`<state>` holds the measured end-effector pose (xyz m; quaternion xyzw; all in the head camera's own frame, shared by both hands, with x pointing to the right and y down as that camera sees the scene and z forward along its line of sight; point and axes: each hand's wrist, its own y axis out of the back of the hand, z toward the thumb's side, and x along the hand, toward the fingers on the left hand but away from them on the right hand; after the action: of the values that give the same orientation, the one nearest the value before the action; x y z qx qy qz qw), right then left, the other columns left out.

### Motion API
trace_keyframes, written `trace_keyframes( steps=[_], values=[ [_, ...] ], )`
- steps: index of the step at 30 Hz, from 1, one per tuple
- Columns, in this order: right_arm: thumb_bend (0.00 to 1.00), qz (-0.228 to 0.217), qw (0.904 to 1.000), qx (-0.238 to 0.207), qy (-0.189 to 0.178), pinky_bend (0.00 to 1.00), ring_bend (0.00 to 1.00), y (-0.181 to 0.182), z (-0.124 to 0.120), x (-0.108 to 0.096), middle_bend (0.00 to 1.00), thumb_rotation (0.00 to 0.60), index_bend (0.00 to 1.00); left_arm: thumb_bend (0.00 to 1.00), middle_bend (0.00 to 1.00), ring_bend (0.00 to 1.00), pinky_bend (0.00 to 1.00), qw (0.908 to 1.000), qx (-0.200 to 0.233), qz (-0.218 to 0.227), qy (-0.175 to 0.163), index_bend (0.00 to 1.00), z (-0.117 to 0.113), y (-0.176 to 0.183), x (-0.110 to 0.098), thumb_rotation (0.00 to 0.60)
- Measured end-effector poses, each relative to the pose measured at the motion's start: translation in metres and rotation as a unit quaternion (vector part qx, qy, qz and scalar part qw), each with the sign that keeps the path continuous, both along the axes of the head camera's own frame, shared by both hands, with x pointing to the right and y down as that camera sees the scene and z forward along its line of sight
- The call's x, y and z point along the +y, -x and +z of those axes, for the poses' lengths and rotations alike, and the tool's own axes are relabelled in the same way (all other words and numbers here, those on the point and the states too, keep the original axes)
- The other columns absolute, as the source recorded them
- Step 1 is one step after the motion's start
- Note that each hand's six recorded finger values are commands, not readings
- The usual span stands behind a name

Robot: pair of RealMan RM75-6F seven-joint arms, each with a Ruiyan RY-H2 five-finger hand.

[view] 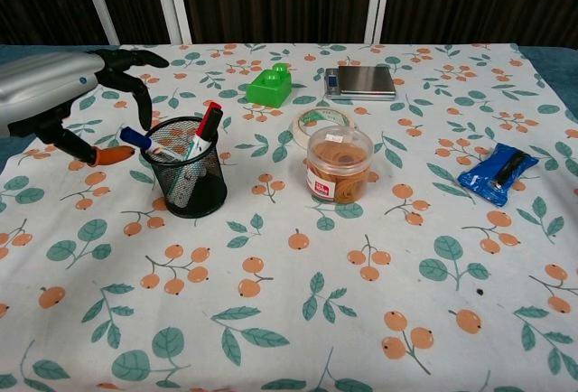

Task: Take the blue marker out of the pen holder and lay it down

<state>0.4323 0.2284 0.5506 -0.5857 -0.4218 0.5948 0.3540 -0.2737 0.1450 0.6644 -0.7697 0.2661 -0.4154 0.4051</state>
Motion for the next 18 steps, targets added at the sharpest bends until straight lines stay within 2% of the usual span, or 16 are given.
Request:
trace_keyframes(
  steps=[18],
  values=[
    [0.11,0.000,1.0000,-0.002,0.002,0.17,0.04,0.0002,0.0002,0.0000,0.00,0.600,0.07,0.31,0.05,0.00,0.00,0.9999,-0.009,0.006,0.002,0.51,-0.0003,-0.0060,0.0005,0.600]
  ],
)
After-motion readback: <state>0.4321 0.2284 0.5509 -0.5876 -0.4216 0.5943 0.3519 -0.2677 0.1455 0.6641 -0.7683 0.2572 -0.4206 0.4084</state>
